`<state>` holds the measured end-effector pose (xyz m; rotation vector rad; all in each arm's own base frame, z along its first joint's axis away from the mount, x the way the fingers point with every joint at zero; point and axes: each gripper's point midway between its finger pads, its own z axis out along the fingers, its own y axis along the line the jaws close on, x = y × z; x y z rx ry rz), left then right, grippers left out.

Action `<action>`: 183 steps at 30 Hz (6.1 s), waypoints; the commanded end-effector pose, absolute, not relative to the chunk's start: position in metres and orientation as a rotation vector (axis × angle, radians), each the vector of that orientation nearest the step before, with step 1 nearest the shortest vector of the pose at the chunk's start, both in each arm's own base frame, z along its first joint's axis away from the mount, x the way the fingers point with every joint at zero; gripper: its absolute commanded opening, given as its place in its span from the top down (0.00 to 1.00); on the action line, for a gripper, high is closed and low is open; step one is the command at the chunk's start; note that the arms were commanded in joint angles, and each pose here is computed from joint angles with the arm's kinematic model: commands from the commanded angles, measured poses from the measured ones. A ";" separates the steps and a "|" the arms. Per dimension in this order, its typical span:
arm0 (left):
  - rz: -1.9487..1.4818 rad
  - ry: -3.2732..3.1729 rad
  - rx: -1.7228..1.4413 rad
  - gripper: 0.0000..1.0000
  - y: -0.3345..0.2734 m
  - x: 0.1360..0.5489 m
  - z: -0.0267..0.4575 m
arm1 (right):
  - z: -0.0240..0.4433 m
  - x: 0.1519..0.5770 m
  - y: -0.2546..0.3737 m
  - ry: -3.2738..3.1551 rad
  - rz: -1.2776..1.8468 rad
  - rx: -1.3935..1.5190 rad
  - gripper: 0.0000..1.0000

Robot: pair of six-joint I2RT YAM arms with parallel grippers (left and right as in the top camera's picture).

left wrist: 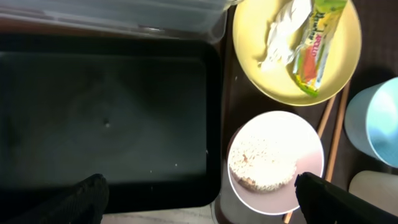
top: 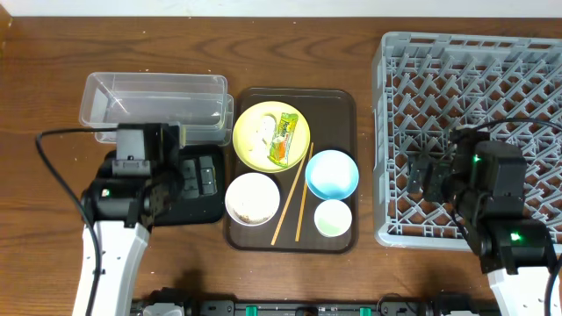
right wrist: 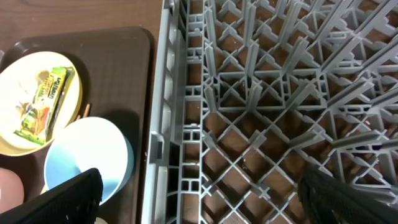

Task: Sort waste into correct bins and load items into the dishwasher rack
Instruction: 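Reach the left gripper to the white tissue on the yellow plate, then carry the tissue with the left gripper and drop it in the clear bin, then grasp the green snack wrapper on the yellow plate with the left gripper, then drop the green wrapper into the clear bin with the left gripper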

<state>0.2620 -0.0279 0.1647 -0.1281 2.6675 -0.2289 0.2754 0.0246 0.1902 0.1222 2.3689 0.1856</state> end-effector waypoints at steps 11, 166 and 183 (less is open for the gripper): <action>-0.316 2.379 0.005 0.05 -0.060 0.344 0.199 | 0.201 0.279 0.027 2.341 0.212 0.123 0.01; -0.411 2.081 -1.214 0.94 0.031 0.432 0.123 | 0.188 0.265 0.027 2.420 0.207 0.131 0.01; -0.477 2.123 -0.808 0.44 0.006 0.433 0.175 | 0.187 0.264 0.027 2.424 0.206 0.131 0.01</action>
